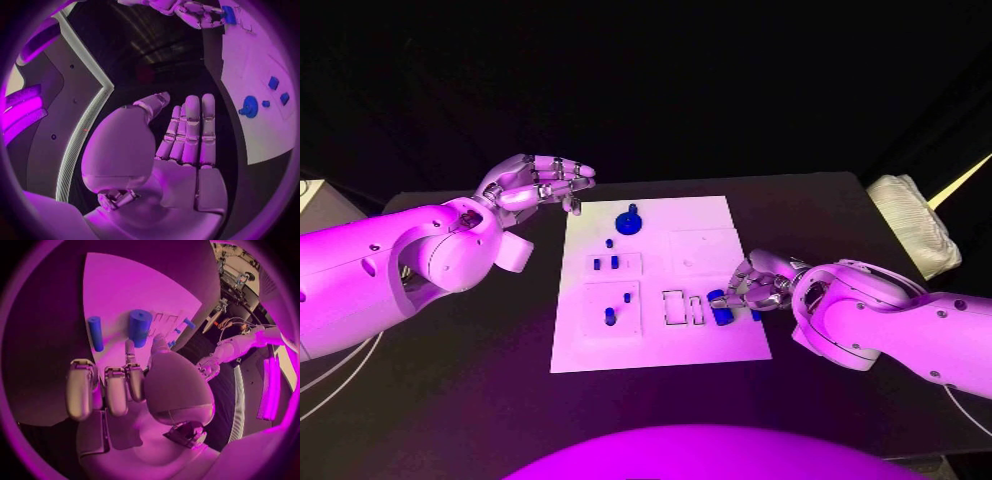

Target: Assemble the parts on the task board

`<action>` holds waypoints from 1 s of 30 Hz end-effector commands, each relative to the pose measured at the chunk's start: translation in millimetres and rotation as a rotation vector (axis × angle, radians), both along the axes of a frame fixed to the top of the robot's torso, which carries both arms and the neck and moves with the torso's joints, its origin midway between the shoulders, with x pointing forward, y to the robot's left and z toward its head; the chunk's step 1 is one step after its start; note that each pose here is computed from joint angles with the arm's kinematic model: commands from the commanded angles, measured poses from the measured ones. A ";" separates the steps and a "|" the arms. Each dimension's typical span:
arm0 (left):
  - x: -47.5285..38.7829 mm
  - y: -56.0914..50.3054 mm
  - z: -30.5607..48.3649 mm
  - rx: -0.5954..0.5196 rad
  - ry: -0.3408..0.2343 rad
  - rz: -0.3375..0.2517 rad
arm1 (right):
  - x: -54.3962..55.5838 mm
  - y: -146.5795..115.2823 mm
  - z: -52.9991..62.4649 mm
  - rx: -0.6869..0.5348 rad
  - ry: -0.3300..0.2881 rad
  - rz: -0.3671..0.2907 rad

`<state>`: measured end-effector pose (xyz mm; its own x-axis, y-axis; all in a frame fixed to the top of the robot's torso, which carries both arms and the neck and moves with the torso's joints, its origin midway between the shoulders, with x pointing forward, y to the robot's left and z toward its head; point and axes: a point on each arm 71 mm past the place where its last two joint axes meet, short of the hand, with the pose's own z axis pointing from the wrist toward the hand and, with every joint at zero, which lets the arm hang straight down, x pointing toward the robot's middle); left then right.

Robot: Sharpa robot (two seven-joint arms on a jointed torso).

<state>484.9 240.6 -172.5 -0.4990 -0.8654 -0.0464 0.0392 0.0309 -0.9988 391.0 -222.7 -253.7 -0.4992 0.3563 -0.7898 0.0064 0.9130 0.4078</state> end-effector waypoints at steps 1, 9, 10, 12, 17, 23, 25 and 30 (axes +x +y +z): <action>-0.9 -1.6 1.0 -0.013 -0.001 -0.012 | 0.1 2.8 -6.0 -0.044 0.032 0.019; -1.6 -0.5 0.9 -0.010 0.003 -0.012 | 1.2 9.1 -18.4 -0.100 0.069 0.062; -1.7 -0.3 0.9 -0.009 0.004 -0.012 | 1.6 10.4 -19.6 -0.108 0.070 0.070; -1.8 -0.2 0.9 -0.009 0.005 -0.012 | 1.9 12.5 -21.2 -0.119 0.071 0.082; -2.1 -0.3 0.5 -0.007 0.011 -0.016 | 1.6 17.7 -23.6 -0.139 0.069 0.108; -2.3 -0.5 0.1 -0.005 0.017 -0.020 | 1.2 19.0 -23.9 -0.104 0.075 0.085; -2.3 -0.7 0.0 -0.004 0.018 -0.021 | 1.0 18.6 -23.6 -0.090 0.075 0.074; -2.3 -0.9 -0.2 -0.003 0.020 -0.023 | 0.7 16.1 -21.8 -0.040 0.071 0.027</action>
<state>483.5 242.3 -173.1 -0.5021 -0.8637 -0.0449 0.0256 0.0370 -0.9990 396.8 -204.0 -266.2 -0.5350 0.2858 -0.7950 -0.0376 0.9321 0.3604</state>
